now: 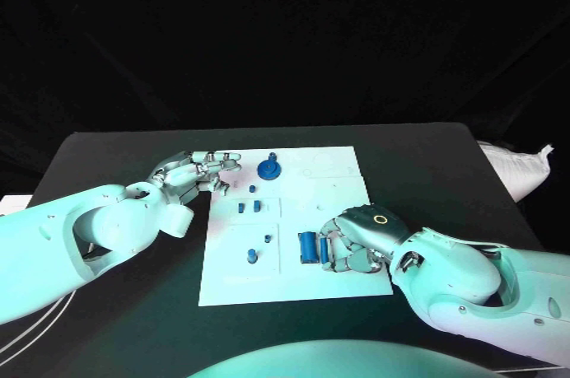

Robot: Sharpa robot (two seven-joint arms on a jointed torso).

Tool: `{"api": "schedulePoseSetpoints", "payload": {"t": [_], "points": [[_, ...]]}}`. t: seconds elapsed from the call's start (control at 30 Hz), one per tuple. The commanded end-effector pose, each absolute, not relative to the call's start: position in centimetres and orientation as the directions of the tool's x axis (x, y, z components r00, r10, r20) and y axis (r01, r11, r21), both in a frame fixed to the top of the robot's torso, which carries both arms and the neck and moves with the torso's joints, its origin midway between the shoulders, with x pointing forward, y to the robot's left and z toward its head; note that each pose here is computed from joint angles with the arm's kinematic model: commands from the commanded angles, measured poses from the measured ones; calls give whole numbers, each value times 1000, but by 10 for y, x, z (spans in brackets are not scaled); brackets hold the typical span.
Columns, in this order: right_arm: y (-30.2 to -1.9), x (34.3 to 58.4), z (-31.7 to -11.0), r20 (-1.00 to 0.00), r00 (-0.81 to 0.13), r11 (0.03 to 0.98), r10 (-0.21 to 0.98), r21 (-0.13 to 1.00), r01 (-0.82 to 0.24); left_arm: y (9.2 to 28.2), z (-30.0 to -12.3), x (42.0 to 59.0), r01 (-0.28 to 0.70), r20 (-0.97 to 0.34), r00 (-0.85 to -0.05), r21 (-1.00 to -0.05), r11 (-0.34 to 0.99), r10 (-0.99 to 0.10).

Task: Assemble the parts on the task board

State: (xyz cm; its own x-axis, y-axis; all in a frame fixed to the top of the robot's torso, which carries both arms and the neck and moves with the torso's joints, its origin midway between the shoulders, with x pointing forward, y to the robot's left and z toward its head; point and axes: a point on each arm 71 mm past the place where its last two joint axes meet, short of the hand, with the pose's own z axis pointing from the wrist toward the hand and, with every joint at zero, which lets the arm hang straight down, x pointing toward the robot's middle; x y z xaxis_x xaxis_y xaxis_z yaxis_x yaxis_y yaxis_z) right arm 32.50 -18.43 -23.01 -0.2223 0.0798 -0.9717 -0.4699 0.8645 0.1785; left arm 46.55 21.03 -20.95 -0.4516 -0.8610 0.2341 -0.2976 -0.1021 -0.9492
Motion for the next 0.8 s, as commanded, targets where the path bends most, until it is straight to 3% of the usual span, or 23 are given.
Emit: {"api": "schedulePoseSetpoints", "payload": {"t": [0.03,0.8], "points": [[-187,326,-232,-973,-224,864,54,158,-478,208,-209,464,-296,239,-474,-950,-103,-847],[-192,332,-242,-966,-258,862,-34,103,-497,206,-209,464,-299,240,-478,-949,-101,-845]]}}
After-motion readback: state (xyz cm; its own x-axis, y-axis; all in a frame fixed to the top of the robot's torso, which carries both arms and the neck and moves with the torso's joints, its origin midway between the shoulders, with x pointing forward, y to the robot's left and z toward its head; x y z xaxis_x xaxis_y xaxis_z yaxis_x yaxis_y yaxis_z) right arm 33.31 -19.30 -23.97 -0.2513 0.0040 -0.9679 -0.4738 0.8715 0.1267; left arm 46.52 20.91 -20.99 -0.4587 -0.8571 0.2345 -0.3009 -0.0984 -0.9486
